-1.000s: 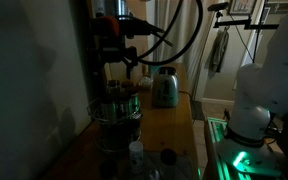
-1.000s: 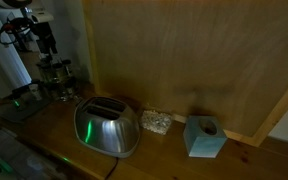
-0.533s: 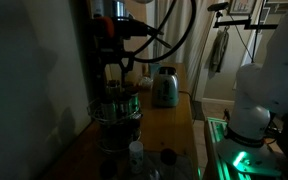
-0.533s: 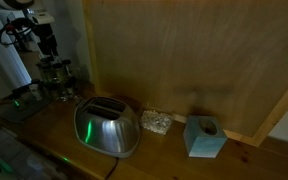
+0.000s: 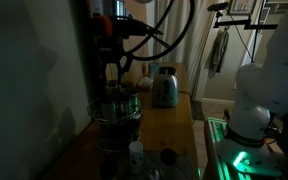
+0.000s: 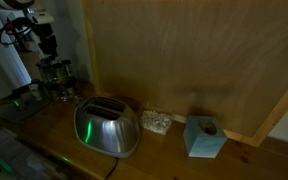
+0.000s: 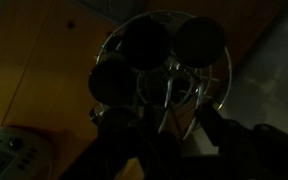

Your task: Twist around the rack of spices then put the white bottle on the rack

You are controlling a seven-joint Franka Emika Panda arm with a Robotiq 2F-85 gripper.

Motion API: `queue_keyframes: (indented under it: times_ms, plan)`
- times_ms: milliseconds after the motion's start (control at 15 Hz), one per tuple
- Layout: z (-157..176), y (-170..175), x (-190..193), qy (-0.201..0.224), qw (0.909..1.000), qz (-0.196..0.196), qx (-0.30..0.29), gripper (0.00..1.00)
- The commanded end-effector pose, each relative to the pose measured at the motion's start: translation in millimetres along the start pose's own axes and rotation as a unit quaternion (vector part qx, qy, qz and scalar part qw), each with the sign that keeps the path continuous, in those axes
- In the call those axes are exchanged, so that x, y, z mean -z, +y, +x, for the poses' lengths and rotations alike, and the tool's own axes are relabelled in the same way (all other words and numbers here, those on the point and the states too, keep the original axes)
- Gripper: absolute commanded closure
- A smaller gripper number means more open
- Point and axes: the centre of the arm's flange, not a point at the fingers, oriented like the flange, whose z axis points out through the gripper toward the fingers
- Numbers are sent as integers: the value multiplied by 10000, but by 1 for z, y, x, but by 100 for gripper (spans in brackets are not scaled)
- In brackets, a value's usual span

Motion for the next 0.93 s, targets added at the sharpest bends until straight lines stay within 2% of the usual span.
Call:
queue_keyframes:
  times_ms: [0,67,600,667,800,867]
  plan:
    - [1,-10,3,-118,9998,125,-118,84]
    - [0,0,1,-11,10000,11,-30,66]
    - [1,0,1,-17,10000,14,-43,67]
    - [1,0,1,-17,10000,14,-44,92]
    - [2,-1,0,-23,9991,121,400,94]
    - [3,-2,0,28,9975,152,685,92]
